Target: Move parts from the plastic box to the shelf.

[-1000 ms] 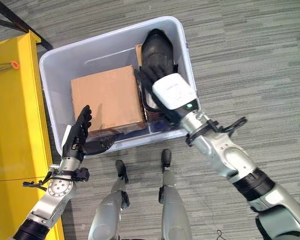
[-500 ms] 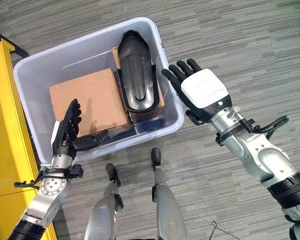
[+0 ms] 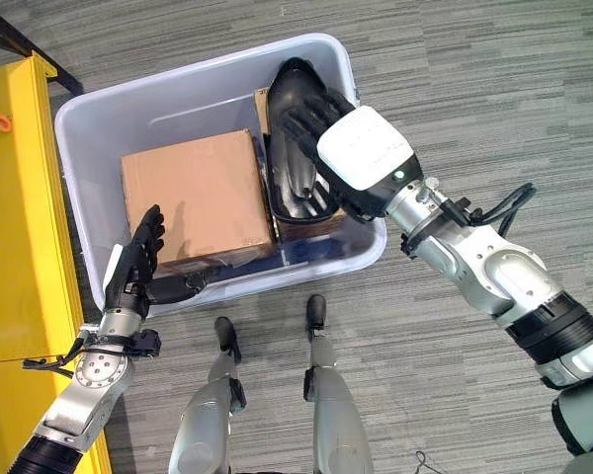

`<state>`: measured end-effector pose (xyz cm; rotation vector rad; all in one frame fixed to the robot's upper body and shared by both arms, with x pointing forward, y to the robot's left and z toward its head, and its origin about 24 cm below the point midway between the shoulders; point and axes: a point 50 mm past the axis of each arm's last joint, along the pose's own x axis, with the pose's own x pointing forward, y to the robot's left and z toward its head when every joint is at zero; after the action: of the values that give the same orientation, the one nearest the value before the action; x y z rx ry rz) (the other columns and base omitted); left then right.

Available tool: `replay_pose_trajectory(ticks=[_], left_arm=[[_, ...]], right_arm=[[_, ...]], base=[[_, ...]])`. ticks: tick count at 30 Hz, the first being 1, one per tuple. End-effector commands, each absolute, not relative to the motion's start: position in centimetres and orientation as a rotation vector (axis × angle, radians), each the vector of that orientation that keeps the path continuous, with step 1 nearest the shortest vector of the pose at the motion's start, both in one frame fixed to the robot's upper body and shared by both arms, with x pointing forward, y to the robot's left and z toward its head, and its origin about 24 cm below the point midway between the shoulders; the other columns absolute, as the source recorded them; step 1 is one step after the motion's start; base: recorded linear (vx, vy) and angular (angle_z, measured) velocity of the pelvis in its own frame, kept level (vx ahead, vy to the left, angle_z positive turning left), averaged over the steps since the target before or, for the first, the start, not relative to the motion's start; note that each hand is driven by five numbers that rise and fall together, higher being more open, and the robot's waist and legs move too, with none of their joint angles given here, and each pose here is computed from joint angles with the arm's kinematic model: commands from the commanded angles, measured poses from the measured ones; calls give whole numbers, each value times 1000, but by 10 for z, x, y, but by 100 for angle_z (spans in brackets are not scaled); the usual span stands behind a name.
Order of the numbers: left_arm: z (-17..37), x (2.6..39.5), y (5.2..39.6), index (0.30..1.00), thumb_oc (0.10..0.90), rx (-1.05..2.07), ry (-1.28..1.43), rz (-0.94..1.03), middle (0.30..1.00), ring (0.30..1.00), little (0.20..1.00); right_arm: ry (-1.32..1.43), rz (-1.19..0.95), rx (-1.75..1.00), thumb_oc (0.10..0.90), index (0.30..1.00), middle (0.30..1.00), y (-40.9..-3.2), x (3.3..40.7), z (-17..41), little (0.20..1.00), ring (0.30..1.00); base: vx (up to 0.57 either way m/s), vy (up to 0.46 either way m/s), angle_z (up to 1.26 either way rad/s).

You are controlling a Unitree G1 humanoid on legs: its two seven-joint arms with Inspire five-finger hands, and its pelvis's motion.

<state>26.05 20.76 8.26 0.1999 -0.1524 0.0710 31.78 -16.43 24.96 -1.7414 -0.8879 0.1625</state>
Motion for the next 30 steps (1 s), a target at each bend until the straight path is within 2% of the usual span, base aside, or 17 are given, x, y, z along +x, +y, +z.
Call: replay_pose_trajectory(ticks=[1, 10, 12, 18, 30], left_arm=[[113, 259, 206, 1000, 900, 250, -326, 20, 1000, 1000, 1000], [112, 261, 206, 1000, 900, 264, -323, -2, 1000, 1000, 1000], [112, 262, 207, 1000, 900, 277, -324, -4, 1000, 1000, 1000], [112, 262, 211, 1000, 900, 290, -321, -6, 1000, 1000, 1000], [113, 264, 207, 1000, 900, 298, -321, -15, 1000, 1000, 1000]], right_arm=[[-1072, 15, -1744, 900, 1000, 1000, -152, 311, 297, 1000, 1000], [-942, -57, -1857, 900, 1000, 1000, -177, 338, 286, 1000, 1000], [-858, -71, -1944, 900, 1000, 1000, -192, 348, 282, 1000, 1000], [-767, -134, -1963, 900, 1000, 1000, -215, 354, 292, 1000, 1000], [-732, -134, -2003, 900, 1000, 1000, -223, 359, 293, 1000, 1000]], base=[[23, 6, 6], [6, -29, 4], [-6, -64, 4], [-5, -12, 5], [0, 0, 0]])
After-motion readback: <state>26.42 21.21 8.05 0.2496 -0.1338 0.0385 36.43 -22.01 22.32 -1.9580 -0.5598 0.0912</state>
